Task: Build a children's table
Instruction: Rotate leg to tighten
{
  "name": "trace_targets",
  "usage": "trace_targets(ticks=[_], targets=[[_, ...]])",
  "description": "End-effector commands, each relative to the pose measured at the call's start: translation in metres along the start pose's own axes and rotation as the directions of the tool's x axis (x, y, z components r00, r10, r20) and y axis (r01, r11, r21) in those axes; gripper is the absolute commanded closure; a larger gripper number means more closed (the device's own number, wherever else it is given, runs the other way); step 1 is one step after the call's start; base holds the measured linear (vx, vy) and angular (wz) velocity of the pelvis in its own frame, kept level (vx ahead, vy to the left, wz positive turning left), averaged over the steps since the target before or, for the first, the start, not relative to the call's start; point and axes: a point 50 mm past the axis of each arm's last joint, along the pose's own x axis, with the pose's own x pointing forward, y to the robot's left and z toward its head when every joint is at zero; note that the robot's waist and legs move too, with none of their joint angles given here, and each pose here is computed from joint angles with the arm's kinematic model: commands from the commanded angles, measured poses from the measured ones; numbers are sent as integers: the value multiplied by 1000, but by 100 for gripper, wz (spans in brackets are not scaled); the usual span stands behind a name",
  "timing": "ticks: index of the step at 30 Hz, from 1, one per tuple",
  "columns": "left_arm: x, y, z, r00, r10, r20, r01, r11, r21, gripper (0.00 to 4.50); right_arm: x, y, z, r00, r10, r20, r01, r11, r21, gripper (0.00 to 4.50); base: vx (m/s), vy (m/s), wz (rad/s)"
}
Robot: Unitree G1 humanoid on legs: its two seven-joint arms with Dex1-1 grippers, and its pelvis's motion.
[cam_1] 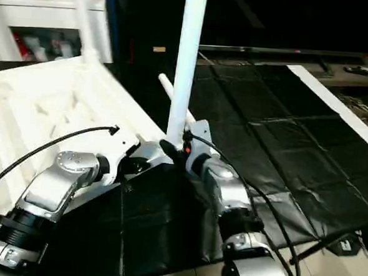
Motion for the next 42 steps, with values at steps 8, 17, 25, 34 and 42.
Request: trace_targets(ticks=[8, 17, 25, 34, 42], targets=[[-9, -4, 17, 991, -125, 51, 117, 983, 144, 450, -13, 3, -13, 982, 181, -51, -186, 976, -117, 22, 0, 0, 0], [-31, 6, -2, 937, -350, -8, 339, 903, 265, 450, -54, -30, 0, 919, 378, -108, -393, 884, -253, 7, 0, 0, 0], [-44, 13, -12, 866, -477, -152, 498, 796, 344, 450, -70, -30, 12, 792, 570, -219, -610, 736, -292, 7, 0, 0, 0], [-41, 17, -15, 832, -505, -229, 554, 734, 392, 450, -64, -21, 8, 721, 629, -291, -693, 657, -297, 23, 0, 0, 0], [-40, 18, -15, 814, -524, -252, 580, 705, 408, 450, -61, -15, 3, 666, 679, -310, -746, 610, -268, 102, 0, 0, 0]])
